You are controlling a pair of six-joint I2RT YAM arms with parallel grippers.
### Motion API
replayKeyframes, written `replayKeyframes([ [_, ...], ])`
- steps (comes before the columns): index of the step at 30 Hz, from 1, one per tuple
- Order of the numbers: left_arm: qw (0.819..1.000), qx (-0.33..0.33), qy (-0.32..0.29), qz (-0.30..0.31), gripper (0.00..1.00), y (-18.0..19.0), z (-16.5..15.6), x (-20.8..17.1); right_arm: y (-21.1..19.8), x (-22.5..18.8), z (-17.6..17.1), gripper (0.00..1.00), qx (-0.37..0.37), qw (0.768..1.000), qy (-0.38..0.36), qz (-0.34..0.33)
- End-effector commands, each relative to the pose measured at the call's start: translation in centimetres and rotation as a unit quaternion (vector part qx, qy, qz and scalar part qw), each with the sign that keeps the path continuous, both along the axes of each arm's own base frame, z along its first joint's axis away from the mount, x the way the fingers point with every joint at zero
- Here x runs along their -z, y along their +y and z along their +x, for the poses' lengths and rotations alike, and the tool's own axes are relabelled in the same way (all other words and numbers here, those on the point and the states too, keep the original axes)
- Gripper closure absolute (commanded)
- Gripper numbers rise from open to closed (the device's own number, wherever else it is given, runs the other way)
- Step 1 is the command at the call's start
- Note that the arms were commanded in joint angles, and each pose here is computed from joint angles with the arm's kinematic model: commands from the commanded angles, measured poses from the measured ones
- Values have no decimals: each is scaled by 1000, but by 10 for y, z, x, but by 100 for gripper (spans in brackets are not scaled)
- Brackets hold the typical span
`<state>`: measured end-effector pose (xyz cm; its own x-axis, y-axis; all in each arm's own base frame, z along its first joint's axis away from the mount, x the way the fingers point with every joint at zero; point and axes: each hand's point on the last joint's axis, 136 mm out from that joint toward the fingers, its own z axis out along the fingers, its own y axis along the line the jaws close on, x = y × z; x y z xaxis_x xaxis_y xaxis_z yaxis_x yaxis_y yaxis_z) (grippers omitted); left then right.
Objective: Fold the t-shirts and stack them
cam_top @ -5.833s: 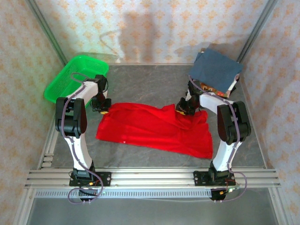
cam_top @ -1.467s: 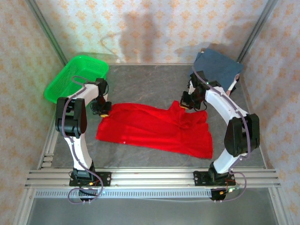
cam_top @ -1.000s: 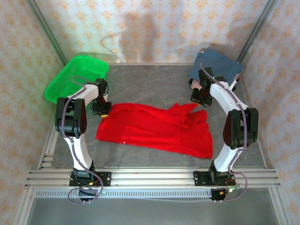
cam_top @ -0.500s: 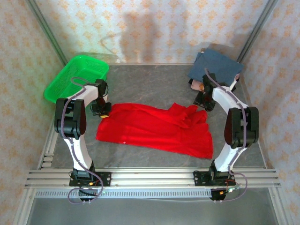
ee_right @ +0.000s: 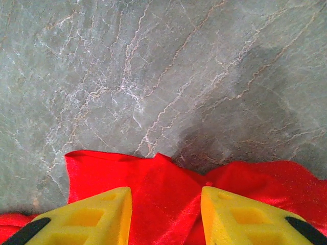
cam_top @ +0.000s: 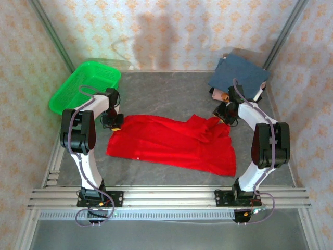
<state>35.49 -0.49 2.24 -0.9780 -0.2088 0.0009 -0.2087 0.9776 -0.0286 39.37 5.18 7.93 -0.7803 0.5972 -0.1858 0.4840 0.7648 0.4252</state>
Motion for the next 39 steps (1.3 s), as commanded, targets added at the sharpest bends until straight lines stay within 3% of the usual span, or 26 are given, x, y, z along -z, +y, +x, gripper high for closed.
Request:
replayKeyframes([
  [1,1000,8,19,-1,100,-3,-8,7,0,0,-3,60,23,1000,9,15],
  [17,1000,9,23,-1,100,-3,-5,11,7,19,-9,61,70,995,42,64],
  [21,1000,10,24,0,100,-3,-5,11,2,25,-13,70,82,994,57,55],
  [25,1000,9,23,0,100,-2,-5,11,-4,26,-13,89,91,993,61,52],
  [28,1000,2,19,1,100,0,-3,9,-14,17,-15,99,92,994,58,28],
  [35,998,-42,-40,-10,100,9,19,-26,-45,-19,-9,100,30,997,35,-61],
  [39,995,-56,-82,-11,100,15,34,-55,-54,-42,6,100,-21,993,-17,-115],
])
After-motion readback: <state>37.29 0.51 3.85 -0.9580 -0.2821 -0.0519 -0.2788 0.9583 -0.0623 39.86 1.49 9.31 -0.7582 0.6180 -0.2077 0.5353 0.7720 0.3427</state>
